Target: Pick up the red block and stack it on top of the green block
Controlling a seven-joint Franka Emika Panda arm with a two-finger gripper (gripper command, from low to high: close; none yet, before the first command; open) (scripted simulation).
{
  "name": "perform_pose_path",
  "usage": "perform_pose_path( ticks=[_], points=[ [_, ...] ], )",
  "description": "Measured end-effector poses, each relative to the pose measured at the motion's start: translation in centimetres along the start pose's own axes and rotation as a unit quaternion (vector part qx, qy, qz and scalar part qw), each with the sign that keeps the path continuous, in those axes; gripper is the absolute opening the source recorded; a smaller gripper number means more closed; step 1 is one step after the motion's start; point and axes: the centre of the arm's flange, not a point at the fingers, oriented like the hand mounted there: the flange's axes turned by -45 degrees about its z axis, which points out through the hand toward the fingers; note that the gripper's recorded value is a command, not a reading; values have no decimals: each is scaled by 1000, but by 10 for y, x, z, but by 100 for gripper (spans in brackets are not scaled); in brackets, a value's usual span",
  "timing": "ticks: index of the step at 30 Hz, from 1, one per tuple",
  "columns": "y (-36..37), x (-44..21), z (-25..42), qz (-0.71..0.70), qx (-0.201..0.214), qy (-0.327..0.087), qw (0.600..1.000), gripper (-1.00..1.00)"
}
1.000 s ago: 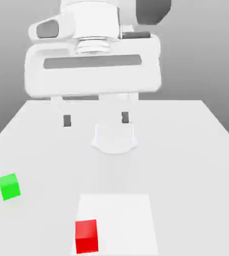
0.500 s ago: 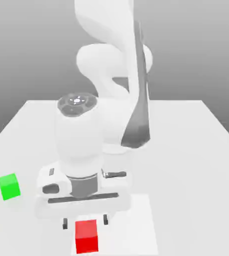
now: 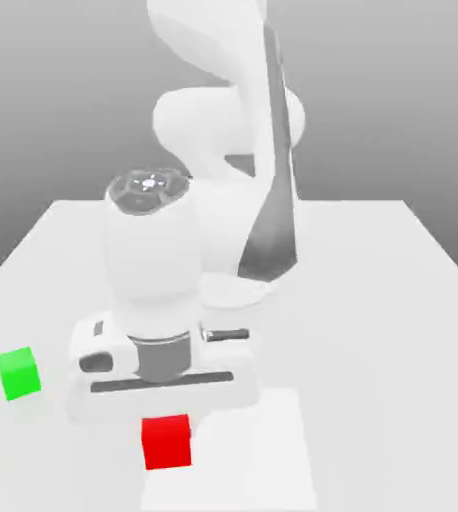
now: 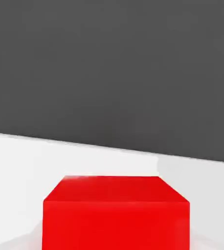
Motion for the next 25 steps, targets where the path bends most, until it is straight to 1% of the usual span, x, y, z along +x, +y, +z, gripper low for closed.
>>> perform_pose_path(
  ticks=[3, 7, 14, 15, 16, 17, 21, 22, 25],
  points=[
    [54, -35, -10, 21, -5, -1, 1000, -100],
    [127, -100, -19, 65, -5, -3, 998, -100],
    [202, -219, -17, 136, 8, 0, 991, -100],
    [203, -221, -12, 138, 8, 1, 990, -100],
    [189, -197, -6, 104, 8, 1, 995, -100],
    [183, -190, 1, 93, 8, 2, 996, -100],
    [180, -188, 31, 90, 9, 1, 996, -100],
    [180, -189, 38, 90, 9, 0, 996, 100],
    [180, -189, 38, 90, 9, 0, 996, 100]
  ],
)
